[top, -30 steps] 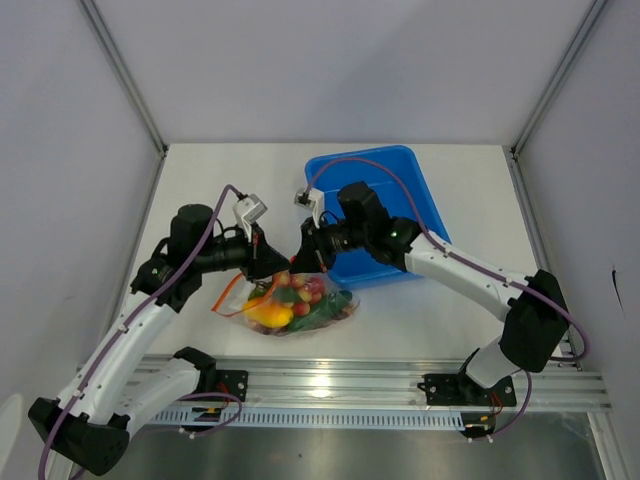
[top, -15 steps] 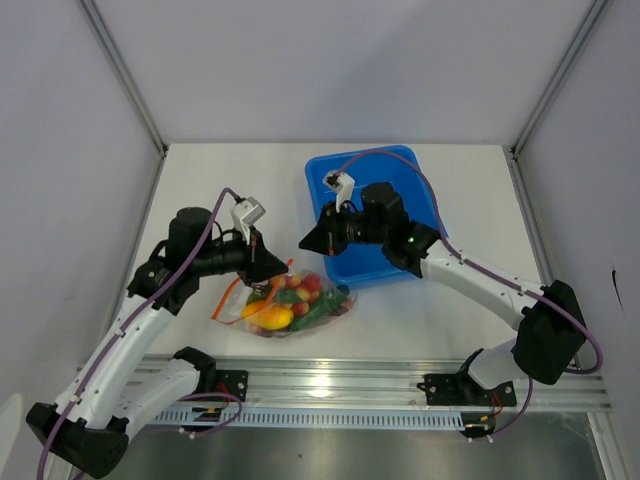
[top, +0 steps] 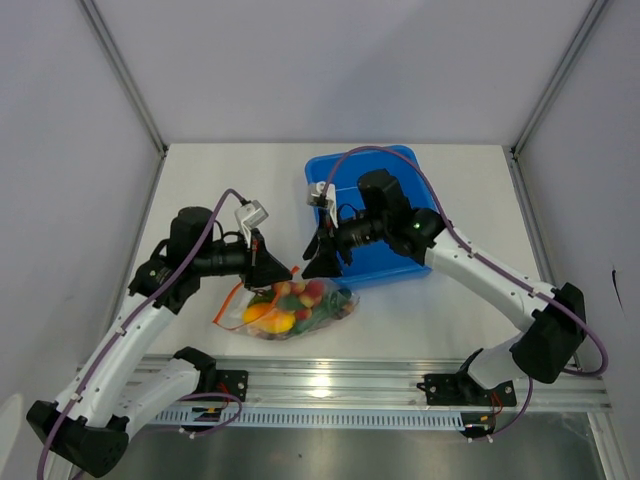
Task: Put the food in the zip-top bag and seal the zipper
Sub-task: Zip the zipper food storage bag at the center of the board.
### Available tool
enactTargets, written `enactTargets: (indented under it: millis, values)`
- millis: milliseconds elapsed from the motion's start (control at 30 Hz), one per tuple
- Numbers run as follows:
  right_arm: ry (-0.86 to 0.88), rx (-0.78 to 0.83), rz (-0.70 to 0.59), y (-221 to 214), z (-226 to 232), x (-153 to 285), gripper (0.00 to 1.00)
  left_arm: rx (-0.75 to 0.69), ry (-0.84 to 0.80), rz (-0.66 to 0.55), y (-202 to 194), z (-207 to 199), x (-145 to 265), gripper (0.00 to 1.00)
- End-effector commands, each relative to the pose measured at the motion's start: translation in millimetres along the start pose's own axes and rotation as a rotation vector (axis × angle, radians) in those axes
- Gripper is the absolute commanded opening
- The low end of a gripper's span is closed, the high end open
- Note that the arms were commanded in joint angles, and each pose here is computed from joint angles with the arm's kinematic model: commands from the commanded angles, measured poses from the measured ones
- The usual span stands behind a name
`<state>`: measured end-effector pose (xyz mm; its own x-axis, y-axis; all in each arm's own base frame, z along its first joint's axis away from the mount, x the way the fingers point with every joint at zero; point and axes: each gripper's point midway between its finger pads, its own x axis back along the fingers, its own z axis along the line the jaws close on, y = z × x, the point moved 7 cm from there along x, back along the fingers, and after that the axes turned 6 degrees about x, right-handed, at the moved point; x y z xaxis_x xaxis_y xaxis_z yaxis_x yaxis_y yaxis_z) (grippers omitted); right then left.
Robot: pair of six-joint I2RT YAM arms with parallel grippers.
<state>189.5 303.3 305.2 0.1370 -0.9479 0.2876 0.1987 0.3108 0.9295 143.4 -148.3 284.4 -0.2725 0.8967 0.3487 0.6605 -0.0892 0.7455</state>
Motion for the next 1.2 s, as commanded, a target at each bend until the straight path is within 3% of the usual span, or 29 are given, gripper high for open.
enactTargets:
  millis: [0, 133, 267, 300, 467, 700, 900, 967, 1000, 1167]
  values:
    - [0.136, 0.056, 0.026, 2.1, 9.1, -1.6, 0.63, -0.064, -0.084, -0.047, 18.5, -18.7, 5.6, 0.01]
    - [0.182, 0.039, 0.047, -6.7, 2.5, -13.6, 0.69, -0.067, -0.098, -0.045, 18.7, -19.9, 5.4, 0.01]
    - [0.211, 0.035, 0.048, -11.2, 1.4, -29.1, 0.61, -0.065, -0.111, -0.040, 18.2, -20.8, 5.1, 0.01]
    - [0.221, 0.040, 0.041, -9.5, 1.2, -32.2, 0.54, -0.062, -0.110, -0.038, 17.4, -20.3, 4.8, 0.01]
    - [0.294, 0.031, 0.053, -9.1, 6.9, -44.1, 0.39, -0.062, -0.114, -0.034, 17.1, -20.1, 4.7, 0.01]
    - [0.292, 0.034, 0.071, -4.4, 8.1, -43.5, 0.02, -0.055, -0.118, -0.023, 13.9, -18.4, 3.2, 0.00]
    - [0.227, -0.037, 0.071, -2.6, 3.0, -47.7, 0.00, -0.049, -0.113, -0.019, 12.7, -16.7, 2.5, 0.01]
    - [0.137, 0.001, -0.001, 9.1, -2.1, -47.5, 0.00, -0.050, -0.097, -0.023, 12.2, -15.4, 3.0, 0.01]
    - [0.106, -0.064, -0.005, -1.3, -2.3, -47.8, 0.00, -0.049, -0.090, -0.022, 11.9, -14.5, 2.5, 0.01]
    - [-0.033, -0.097, -0.105, 13.9, -3.2, -39.1, 0.00, -0.026, -0.008, -0.017, 4.7, -3.3, 1.5, 0.04]
